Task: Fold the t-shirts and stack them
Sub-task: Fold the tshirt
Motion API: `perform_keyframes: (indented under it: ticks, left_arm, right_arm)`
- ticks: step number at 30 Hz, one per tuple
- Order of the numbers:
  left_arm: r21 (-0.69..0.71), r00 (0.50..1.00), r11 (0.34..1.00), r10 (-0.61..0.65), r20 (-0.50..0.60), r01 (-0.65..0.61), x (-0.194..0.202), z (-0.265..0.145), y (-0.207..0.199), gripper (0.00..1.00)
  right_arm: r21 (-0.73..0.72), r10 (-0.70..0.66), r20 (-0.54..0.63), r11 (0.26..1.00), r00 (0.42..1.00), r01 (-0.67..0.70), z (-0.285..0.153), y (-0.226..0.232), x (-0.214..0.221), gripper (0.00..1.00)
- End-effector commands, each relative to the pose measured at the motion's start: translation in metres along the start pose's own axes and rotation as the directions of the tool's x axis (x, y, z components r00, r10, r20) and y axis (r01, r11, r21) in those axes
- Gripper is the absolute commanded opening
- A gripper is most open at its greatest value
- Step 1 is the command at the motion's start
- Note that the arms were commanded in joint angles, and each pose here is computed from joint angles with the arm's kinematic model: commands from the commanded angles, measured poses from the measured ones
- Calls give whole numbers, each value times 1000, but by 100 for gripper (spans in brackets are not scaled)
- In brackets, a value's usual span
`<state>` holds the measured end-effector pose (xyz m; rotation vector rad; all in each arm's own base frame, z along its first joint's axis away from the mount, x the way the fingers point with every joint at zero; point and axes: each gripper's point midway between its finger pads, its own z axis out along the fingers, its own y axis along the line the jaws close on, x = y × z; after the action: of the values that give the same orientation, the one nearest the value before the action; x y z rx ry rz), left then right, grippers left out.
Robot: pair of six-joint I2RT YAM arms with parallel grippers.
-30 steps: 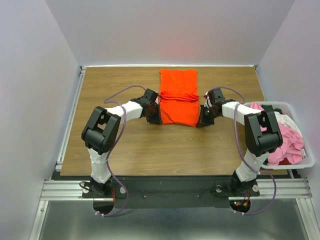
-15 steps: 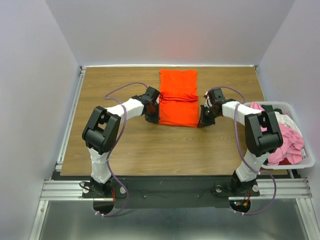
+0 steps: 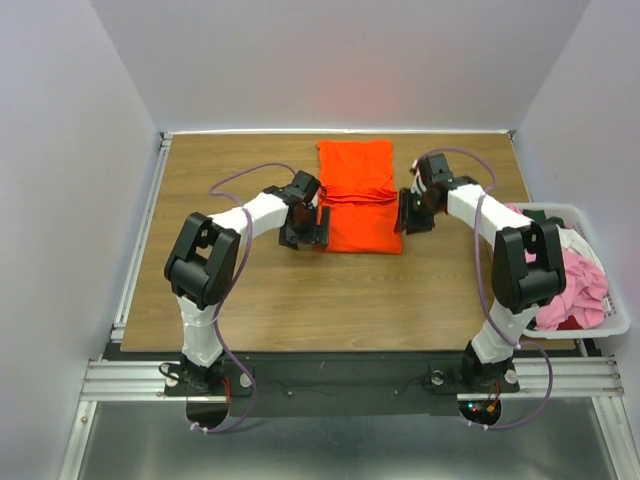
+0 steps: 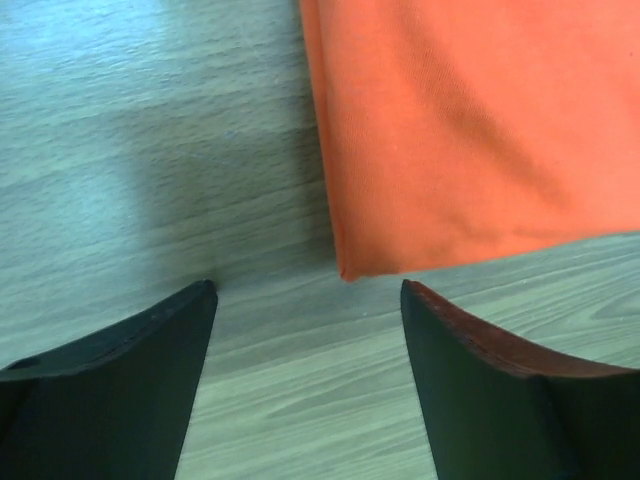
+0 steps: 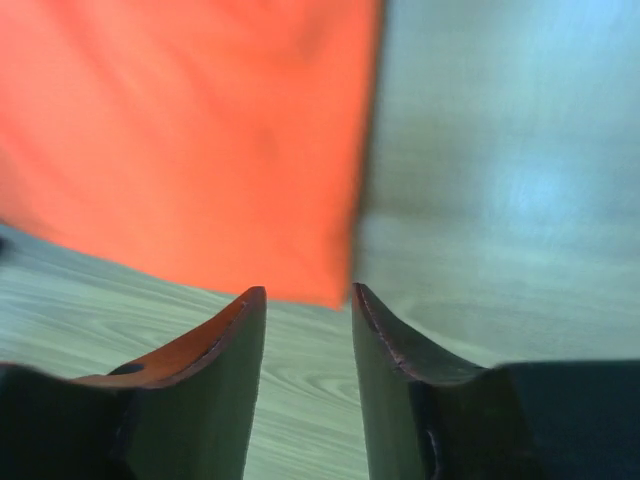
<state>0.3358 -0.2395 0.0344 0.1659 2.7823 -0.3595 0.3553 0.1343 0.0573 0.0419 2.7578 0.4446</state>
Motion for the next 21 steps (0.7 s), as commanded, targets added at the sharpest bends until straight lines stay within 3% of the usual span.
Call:
perform_keyframes:
  ticks: [1, 3, 5, 13, 21]
  left_arm:
    - [-6, 997, 1000, 2, 76, -2, -30, -44, -4, 90]
    - [-16, 993, 1000, -4, 118, 6, -42, -60, -5, 90]
    - [-1, 988, 1000, -10, 155, 10, -53, -76, -12, 82]
    - [160, 984, 987, -25, 178, -4, -65, -77, -58, 36]
    - [227, 984, 974, -19, 180, -23, -78, -47, -88, 32]
  right_arm:
    - [-48, -59, 181, 996, 982, 69, -48, 30, -66, 50]
    - [-92, -57, 183, 993, 981, 75, -48, 42, -75, 52]
    - [-119, -62, 191, 989, 980, 86, -43, 54, -90, 52]
    - [-180, -91, 167, 976, 982, 121, -3, 97, -115, 44]
    - [-171, -97, 134, 978, 986, 120, 33, 101, -121, 38]
